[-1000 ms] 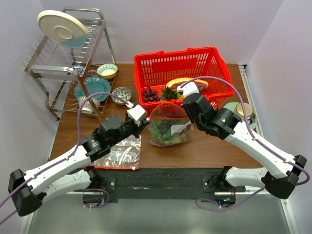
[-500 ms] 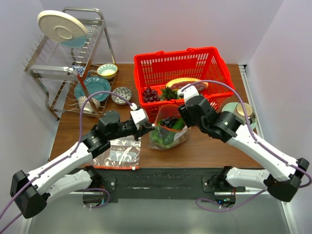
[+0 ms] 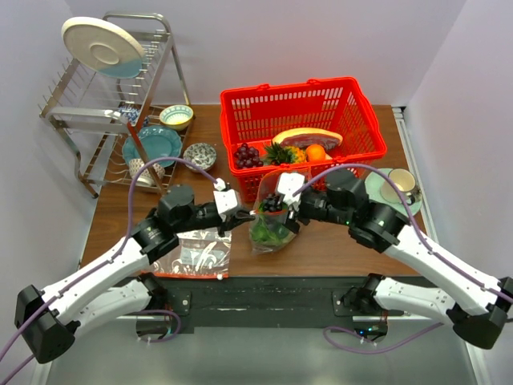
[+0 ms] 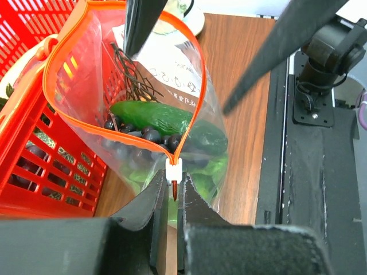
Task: Place the food in the zip-top bag and seal the zipper
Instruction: Zip the zipper food storage bag at the center of the board.
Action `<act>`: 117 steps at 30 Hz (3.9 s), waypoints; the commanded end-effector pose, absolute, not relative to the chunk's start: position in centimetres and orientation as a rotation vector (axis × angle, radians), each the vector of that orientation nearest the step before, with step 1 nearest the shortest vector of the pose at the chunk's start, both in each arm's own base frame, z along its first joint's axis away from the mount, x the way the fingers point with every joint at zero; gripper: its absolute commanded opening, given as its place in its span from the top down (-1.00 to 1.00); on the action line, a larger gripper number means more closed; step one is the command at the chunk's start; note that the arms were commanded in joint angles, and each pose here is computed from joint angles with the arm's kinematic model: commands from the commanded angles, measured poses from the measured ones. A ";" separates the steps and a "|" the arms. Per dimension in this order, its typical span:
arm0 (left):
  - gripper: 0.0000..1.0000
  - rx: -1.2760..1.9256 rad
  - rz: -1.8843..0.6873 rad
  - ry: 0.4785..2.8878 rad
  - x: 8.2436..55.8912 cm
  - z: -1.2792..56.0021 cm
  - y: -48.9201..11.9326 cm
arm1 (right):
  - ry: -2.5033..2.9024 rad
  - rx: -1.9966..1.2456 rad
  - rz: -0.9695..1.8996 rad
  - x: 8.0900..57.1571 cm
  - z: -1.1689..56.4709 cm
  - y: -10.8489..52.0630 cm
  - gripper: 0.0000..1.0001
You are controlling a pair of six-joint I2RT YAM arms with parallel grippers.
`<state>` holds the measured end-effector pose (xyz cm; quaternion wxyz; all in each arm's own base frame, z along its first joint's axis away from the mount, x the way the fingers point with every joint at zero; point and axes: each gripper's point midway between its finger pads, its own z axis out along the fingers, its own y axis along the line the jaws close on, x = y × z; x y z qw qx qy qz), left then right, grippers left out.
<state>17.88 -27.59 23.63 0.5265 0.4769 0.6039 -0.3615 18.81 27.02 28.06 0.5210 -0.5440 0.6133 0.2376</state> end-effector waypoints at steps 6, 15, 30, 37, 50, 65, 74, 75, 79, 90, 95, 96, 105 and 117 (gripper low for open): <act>1.00 1.224 -0.801 1.354 17.6 24.9 -27.2 | 1.106 -1.635 0.736 16.3 30.1 31.8 -0.37; 1.00 1.238 -0.729 1.362 18.0 25.3 -26.3 | 1.041 -1.784 0.756 16.2 29.5 32.8 -0.40; 1.00 1.227 -0.689 1.305 17.4 28.4 -25.3 | 1.089 -1.877 0.766 17.4 26.7 34.2 -0.29; 1.00 1.232 -0.687 1.318 17.3 28.4 -25.1 | 1.094 -1.862 0.752 17.8 27.3 34.4 0.26; 0.22 1.195 -0.737 1.352 16.9 27.4 -25.2 | 1.111 -1.843 0.749 17.8 27.9 34.1 1.00; 0.26 1.158 -0.741 1.401 17.5 25.3 -25.3 | 1.103 -1.788 0.711 17.9 28.8 33.5 1.00; 0.90 1.089 -0.733 1.408 18.4 26.3 -25.4 | 1.099 -1.777 0.725 17.6 28.9 33.4 1.00; 0.71 1.082 -0.733 1.406 18.5 26.5 -25.4 | 1.095 -1.777 0.725 17.6 28.9 33.5 1.00; 0.49 1.097 -0.746 1.398 18.4 26.5 -25.7 | 1.097 -1.774 0.728 17.6 28.8 33.5 1.00; 1.00 1.102 -0.761 1.380 18.2 27.0 -25.9 | 1.100 -1.777 0.730 17.5 28.7 33.5 1.00; 1.00 1.126 -0.750 1.369 17.9 27.5 -25.8 | 1.089 -1.774 0.746 17.4 28.9 33.7 0.28; 1.00 1.132 -0.755 1.363 17.8 27.6 -25.8 | 1.085 -1.773 0.751 17.3 29.0 33.7 0.21; 1.00 1.174 -0.782 1.356 17.3 27.2 -26.2 | 1.065 -1.775 0.806 17.0 29.3 34.5 0.20; 1.00 1.122 -0.705 1.395 18.4 27.5 -25.2 | 1.088 -1.783 0.809 16.9 28.8 34.3 1.00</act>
